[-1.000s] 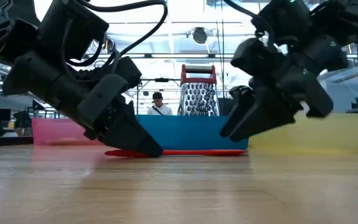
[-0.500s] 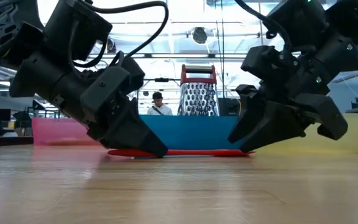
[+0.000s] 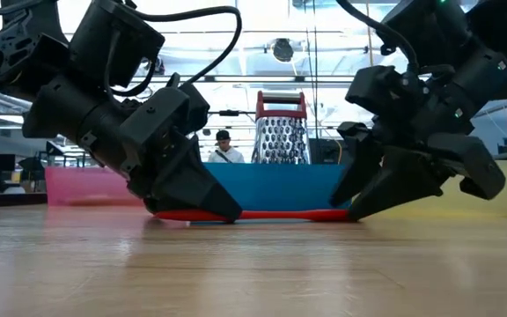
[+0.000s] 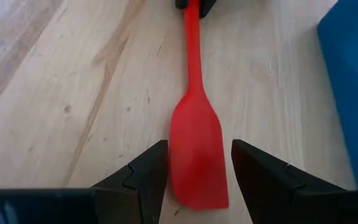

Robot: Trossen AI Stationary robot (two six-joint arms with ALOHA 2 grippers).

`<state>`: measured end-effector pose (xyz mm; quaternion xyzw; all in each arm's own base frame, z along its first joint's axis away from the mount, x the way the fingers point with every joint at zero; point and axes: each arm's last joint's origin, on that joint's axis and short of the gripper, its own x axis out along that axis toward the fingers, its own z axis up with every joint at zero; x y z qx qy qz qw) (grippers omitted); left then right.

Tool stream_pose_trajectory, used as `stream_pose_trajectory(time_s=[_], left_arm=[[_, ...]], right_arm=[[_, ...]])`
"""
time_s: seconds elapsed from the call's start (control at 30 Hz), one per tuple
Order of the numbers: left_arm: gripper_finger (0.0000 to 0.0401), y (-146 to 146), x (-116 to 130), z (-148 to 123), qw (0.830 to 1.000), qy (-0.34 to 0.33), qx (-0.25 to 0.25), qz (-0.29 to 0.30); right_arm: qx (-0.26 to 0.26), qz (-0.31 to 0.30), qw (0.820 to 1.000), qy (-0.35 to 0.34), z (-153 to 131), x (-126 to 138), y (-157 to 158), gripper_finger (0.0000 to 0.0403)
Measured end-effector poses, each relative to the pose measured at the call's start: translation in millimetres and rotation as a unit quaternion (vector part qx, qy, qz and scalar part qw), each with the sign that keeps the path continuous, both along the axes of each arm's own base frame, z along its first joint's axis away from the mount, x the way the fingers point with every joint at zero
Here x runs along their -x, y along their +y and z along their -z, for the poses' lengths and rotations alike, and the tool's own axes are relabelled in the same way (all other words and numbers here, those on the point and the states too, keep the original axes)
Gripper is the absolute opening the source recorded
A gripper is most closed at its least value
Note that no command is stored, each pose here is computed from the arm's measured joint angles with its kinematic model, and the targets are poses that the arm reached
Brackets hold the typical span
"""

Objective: Pick & Place Kitchen Items
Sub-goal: Put the red spatula into the blue bin

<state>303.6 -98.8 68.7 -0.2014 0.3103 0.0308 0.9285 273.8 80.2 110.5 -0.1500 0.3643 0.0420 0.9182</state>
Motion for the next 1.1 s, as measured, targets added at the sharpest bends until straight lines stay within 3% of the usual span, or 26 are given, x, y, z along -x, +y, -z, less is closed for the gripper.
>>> stream_pose_trajectory(time_s=[0.33, 0.57, 0.9, 1.1], left_arm=[[0.0067, 2.4, -4.5, -3.9, 0.999, -0.014, 0.027, 0.027], [0.0067, 4.5, -6.3, -4.9, 0.998, -0.016, 0.046, 0.038], [0.0067, 4.4, -6.4, -5.1, 0.998, -0.015, 0.051, 0.041], [0.0067, 9.2, -7.8, -5.0, 0.996, -0.009, 0.08, 0.026]], right_arm=[[0.04, -0.018, 0.999, 0.006, 1.3, -0.1, -2.7, 0.0163], [0.053, -0.014, 0.998, 0.007, 1.6, -1.1, -7.4, 0.0118], [0.051, -0.014, 0.999, -0.003, 0.2, -2.5, -6.7, 0.0022], [0.051, -0.014, 0.999, -0.004, 0.1, -2.5, -6.5, 0.0029]])
